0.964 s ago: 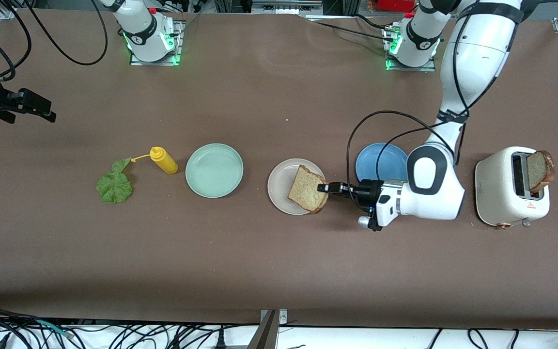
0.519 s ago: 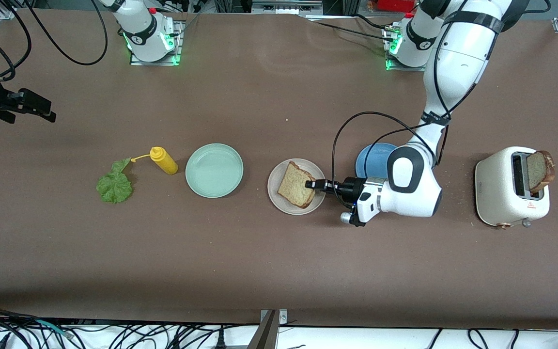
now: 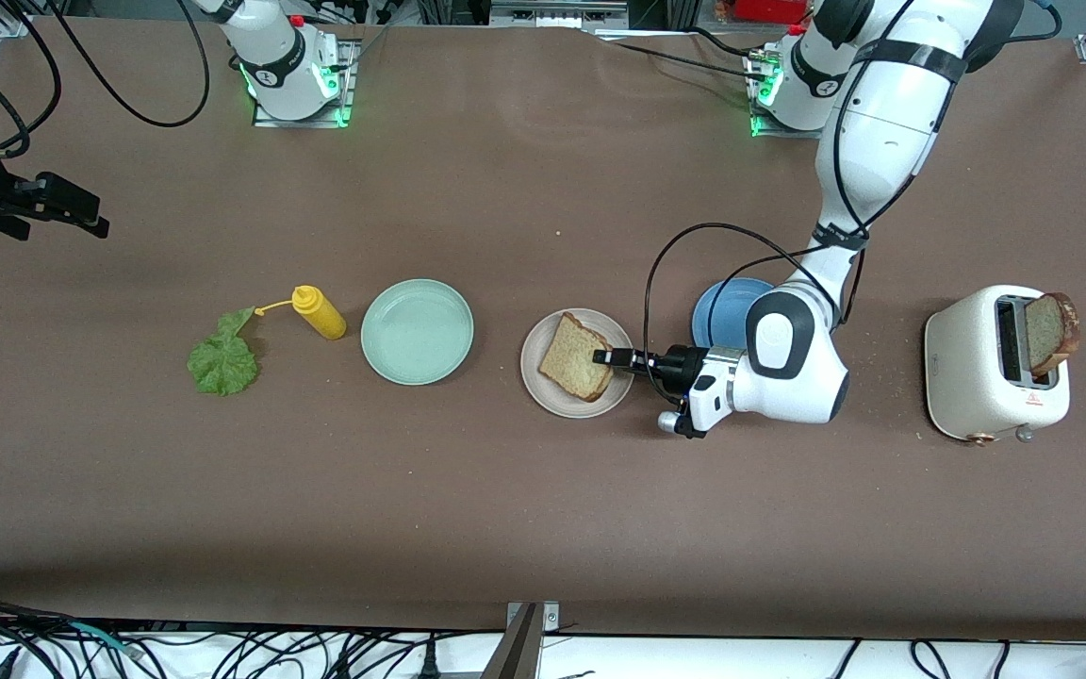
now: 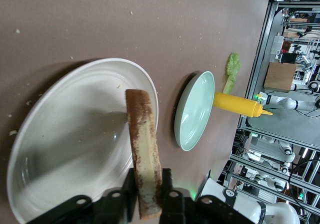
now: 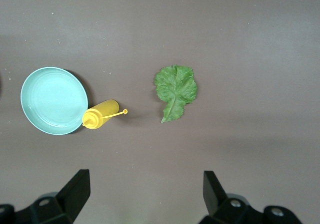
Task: Make sandwich in beige plate with both arms
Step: 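Lower the toast onto the beige plate and open the left gripper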
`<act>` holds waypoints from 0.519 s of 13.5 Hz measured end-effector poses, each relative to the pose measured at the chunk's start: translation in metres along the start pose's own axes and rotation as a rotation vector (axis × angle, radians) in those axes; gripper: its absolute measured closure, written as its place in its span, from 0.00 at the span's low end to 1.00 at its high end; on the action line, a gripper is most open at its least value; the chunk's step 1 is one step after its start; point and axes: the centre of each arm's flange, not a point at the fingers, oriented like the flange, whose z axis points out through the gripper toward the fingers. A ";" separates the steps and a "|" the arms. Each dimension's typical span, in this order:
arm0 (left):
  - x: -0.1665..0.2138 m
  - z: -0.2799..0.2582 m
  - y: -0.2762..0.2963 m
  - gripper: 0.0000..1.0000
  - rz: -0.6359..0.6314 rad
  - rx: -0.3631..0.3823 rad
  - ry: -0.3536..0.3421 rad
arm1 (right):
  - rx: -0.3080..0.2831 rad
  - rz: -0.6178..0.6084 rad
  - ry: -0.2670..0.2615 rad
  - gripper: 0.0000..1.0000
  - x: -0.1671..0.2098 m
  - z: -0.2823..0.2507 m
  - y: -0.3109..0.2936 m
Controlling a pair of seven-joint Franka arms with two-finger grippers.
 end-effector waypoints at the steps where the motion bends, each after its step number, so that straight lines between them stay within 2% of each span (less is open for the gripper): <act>1: -0.001 0.000 -0.003 0.58 -0.003 0.001 -0.001 | 0.000 0.000 0.000 0.00 0.000 0.000 0.000; 5: 0.000 -0.008 -0.012 0.14 -0.007 0.013 0.008 | 0.000 0.000 0.000 0.00 0.000 0.000 0.000; 7: 0.000 -0.013 -0.015 0.00 -0.001 0.033 0.008 | 0.000 0.000 0.000 0.00 0.000 0.000 0.000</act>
